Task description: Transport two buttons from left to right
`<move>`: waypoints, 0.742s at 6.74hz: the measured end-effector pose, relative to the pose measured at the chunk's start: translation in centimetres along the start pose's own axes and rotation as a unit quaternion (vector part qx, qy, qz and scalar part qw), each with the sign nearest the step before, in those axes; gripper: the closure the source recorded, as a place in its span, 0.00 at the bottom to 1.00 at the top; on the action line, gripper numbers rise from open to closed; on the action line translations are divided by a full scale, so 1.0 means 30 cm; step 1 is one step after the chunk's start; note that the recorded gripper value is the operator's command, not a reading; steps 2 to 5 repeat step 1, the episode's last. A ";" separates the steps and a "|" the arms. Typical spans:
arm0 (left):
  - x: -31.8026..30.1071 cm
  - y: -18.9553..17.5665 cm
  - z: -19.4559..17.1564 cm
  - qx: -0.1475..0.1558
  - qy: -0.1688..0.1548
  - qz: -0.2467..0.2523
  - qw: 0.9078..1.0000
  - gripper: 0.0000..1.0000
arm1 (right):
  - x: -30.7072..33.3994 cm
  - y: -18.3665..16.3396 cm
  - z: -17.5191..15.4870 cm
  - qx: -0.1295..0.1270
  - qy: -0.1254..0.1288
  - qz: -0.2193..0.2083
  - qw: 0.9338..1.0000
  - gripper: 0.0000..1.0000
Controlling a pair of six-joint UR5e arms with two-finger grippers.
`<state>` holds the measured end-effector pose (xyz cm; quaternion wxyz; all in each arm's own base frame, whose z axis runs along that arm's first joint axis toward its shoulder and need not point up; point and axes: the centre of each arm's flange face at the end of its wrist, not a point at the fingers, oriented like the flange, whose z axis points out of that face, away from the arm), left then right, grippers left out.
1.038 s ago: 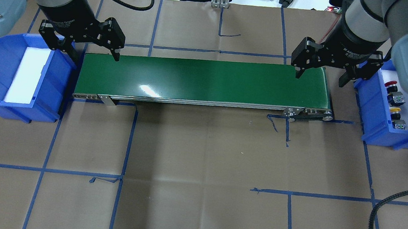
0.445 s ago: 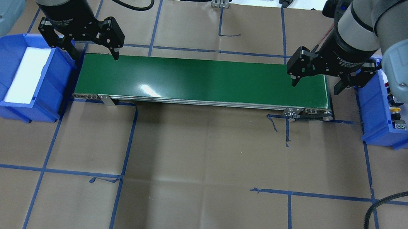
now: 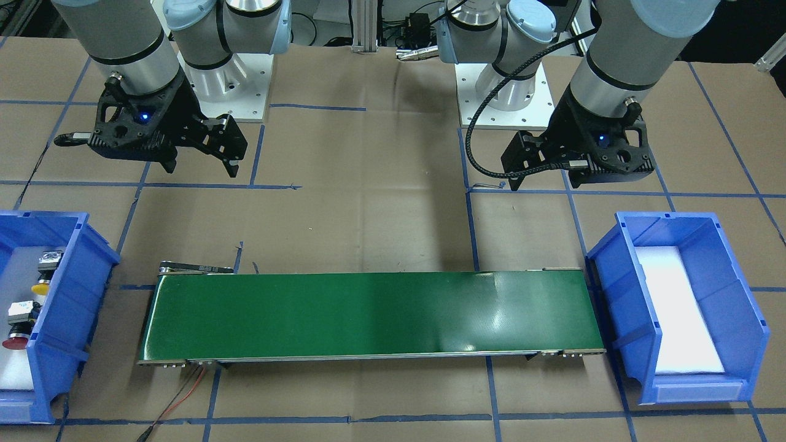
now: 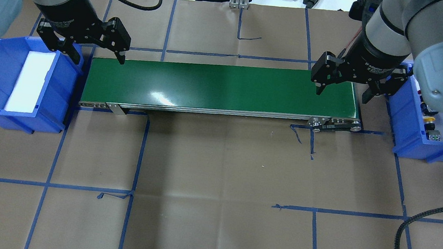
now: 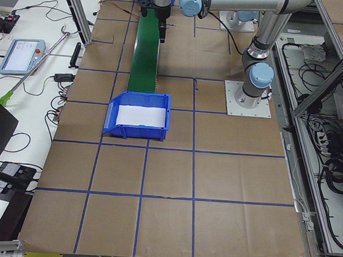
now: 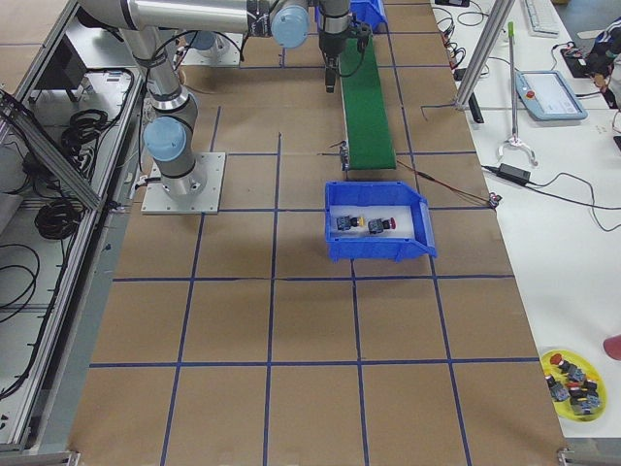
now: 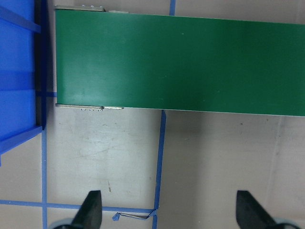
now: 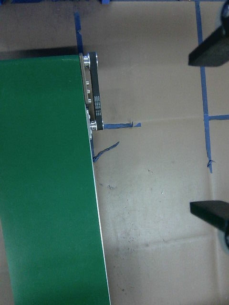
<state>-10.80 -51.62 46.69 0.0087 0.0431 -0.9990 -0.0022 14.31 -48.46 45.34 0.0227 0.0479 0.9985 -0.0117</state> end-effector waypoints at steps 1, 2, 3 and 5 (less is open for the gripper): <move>-0.001 0.001 0.000 0.000 0.000 0.000 1.000 0.00 | 0.000 0.000 0.000 0.000 0.000 0.001 1.000 0.00; -0.001 0.001 0.000 0.000 0.000 0.000 1.000 0.00 | 0.000 0.000 0.000 0.000 0.000 0.001 1.000 0.00; -0.001 0.001 0.000 0.000 0.000 0.000 1.000 0.00 | 0.000 0.000 0.000 0.000 0.000 0.001 1.000 0.00; -0.001 0.001 0.000 0.000 0.000 0.000 1.000 0.00 | 0.000 0.000 0.000 0.000 0.000 0.001 1.000 0.00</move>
